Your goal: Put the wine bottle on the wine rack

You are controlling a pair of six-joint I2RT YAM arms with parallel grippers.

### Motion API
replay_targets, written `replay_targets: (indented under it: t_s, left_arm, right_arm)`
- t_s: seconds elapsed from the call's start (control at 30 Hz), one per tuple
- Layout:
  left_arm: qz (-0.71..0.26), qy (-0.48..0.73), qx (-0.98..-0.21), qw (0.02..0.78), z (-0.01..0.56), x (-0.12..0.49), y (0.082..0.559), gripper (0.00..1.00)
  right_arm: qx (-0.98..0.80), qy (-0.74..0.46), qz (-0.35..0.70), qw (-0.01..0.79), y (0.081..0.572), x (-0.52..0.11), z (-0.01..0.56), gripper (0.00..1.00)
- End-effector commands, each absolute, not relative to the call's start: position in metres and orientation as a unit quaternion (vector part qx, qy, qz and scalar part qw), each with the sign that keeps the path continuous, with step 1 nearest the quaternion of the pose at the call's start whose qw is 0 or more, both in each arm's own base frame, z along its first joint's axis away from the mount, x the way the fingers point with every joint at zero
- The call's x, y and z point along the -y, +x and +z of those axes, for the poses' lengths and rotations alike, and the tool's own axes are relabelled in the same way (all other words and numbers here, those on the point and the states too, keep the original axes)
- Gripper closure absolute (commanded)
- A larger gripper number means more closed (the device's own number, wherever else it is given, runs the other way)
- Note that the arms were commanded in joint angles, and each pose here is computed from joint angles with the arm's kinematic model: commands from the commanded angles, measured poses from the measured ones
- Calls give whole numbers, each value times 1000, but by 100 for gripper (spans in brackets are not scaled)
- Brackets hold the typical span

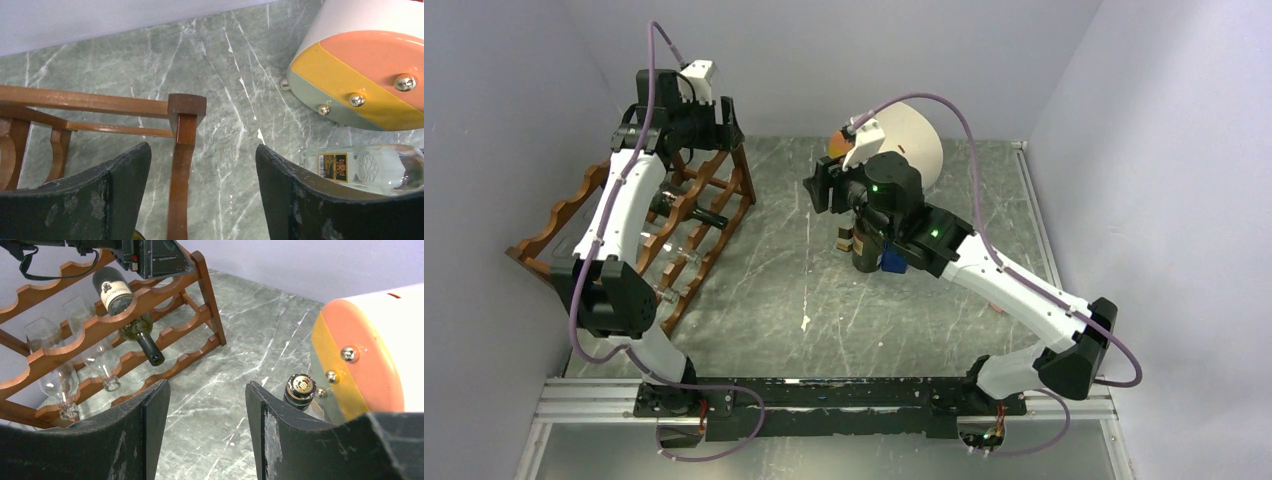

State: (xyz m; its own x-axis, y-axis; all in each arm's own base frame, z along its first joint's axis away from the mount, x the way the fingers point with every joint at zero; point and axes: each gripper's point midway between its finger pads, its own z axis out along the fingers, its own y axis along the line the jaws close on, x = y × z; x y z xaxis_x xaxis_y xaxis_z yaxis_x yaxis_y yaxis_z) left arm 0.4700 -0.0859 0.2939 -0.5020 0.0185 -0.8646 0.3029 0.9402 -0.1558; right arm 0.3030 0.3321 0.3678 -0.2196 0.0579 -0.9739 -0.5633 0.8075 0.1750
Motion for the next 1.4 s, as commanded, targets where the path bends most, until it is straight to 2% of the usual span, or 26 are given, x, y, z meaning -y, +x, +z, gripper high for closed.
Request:
replay_targets:
  t_s: [0.0,0.17,0.37,0.53,0.73,1.13,1.37]
  left_arm:
    - [-163,141,-845,489,304,87,478,23]
    - [-178,178,-857,450,278,93,480,40]
    - [-193,205,-861,424,262,98,479,49]
    - [-194,221,-856,426,260,101,488,65]
    - [-183,285,-836,432,264,116,492,93]
    - [-232,396,-770,443,278,162,463,93]
    - [-248,425,-741,457,287,168,445,93]
  right_arm:
    - [-734,-160,242,614,303,-316,373,40]
    - [-733,-151,236,620,301,-307,376,40]
    - [-734,-147,238,618,299,-304,378,40]
    - [-736,-144,241,616,298,-304,377,41]
    - [-739,-142,237,614,297,-302,378,41]
    - [-753,-124,205,612,304,-291,372,42]
    - [-778,-101,128,607,319,-272,356,42]
